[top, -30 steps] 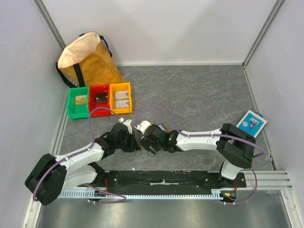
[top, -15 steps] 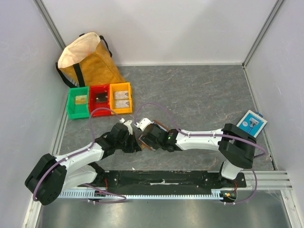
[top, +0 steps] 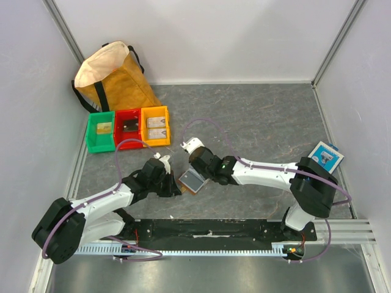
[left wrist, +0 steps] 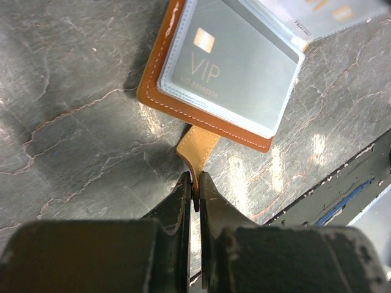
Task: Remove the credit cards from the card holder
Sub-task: Remove the credit card from the card holder.
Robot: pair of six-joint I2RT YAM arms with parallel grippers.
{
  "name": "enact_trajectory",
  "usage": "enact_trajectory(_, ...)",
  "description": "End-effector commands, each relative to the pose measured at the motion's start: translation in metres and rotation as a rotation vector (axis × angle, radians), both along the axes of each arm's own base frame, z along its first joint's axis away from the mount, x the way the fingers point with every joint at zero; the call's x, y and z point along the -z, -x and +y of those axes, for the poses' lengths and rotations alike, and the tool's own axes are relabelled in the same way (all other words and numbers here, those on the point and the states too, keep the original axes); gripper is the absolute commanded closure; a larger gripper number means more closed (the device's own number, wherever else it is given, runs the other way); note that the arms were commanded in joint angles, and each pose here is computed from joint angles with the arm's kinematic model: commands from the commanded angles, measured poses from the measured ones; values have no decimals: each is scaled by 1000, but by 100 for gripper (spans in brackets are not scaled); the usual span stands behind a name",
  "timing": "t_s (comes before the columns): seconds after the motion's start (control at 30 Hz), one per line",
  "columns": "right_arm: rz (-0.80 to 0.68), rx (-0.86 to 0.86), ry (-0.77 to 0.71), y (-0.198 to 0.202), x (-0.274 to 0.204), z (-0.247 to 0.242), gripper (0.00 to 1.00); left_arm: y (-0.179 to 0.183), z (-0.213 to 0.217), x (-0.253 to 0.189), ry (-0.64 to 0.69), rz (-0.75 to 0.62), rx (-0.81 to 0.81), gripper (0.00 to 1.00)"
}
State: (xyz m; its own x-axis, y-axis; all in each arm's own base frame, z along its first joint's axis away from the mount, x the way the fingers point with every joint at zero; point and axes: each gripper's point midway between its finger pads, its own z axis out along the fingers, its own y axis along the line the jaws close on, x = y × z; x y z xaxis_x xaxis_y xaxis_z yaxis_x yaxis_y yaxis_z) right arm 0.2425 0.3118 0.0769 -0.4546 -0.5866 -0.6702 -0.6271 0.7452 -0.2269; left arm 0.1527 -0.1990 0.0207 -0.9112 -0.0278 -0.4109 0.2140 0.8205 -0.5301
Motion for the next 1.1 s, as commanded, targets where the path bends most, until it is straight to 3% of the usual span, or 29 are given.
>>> enact_trajectory(0.0, -7, 108, -44, -26, -14, -18, 53, 0, 0, -7, -6, -15, 8, 98)
enact_trajectory(0.2, 29, 173, -24, -35, -5, -43, 53, -18, 11, -8, -73, -63, -73, 92)
enact_trajectory(0.4, 82, 126, -138, -24, -14, -29, 54, -54, 21, -23, -177, -143, -124, 81)
enact_trajectory(0.67, 170, 102, -281, -18, -4, -18, 62, -95, 9, -83, -174, -272, -153, 41)
enact_trajectory(0.73, 189, 106, -322, -19, -2, -17, 64, -100, 5, -98, -139, -289, -171, 34)
enact_trajectory(0.87, 221, 103, -390, -24, -1, -15, 68, -103, -13, -116, -4, -275, -216, 32)
enact_trajectory(1.07, 254, 91, -461, -31, 6, -12, 73, -91, -50, -114, 271, -200, -194, 26)
